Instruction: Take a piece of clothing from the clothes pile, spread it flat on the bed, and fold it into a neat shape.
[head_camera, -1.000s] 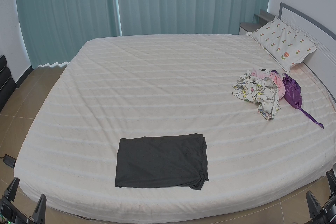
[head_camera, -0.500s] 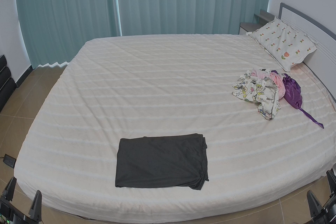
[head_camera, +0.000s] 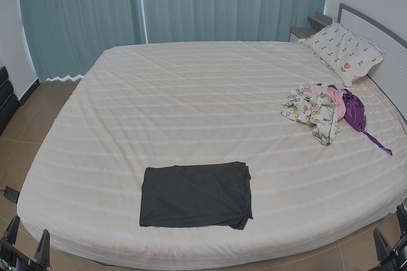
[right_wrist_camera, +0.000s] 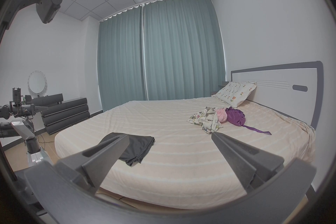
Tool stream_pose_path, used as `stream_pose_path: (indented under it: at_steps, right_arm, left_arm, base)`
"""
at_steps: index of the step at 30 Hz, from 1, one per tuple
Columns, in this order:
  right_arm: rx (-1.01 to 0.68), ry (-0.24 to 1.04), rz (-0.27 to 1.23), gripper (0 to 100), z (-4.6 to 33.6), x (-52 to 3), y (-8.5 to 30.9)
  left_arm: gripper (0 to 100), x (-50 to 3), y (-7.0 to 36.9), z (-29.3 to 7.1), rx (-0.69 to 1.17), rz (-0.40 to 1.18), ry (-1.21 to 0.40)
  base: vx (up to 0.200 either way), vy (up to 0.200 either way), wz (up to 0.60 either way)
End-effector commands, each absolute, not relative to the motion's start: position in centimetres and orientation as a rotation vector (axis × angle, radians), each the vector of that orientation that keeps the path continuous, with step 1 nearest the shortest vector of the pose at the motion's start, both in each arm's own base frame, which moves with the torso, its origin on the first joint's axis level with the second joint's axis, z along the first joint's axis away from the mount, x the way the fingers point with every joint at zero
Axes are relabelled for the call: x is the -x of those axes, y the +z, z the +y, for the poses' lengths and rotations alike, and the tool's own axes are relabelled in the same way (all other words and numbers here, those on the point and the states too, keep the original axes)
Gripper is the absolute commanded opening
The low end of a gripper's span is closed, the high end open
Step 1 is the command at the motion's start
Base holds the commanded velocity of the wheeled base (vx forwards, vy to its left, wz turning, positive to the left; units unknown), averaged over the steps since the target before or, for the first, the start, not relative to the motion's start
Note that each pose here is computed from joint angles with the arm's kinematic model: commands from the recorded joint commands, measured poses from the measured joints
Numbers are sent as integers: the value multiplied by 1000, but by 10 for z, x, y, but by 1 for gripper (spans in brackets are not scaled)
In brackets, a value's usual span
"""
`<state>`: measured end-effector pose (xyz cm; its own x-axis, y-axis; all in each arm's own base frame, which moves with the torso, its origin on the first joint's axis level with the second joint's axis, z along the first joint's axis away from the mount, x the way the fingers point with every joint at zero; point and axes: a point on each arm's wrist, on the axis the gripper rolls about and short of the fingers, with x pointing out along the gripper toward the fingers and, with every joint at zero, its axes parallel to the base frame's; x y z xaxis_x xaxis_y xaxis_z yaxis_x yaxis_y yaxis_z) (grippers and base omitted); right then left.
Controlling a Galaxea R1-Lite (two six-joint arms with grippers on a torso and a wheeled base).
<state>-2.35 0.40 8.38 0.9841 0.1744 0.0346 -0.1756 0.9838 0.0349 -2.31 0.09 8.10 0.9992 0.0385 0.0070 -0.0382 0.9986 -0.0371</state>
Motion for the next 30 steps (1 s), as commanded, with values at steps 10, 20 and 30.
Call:
stream_pose_path:
  at_steps: [10,20,30]
  right_arm:
    - [-38,183,-34,100,4,24,82]
    - [-38,182,-34,100,4,24,82]
    - [-33,192,-33,100,4,24,82]
  left_arm:
    - [100,23,76,1,23,-3,37]
    - [100,23,76,1,18,-3,37]
    - [100,23,76,1,18,-3,38]
  base:
    - [0,0,0]
    - [0,0,0]
    - [0,0,0]
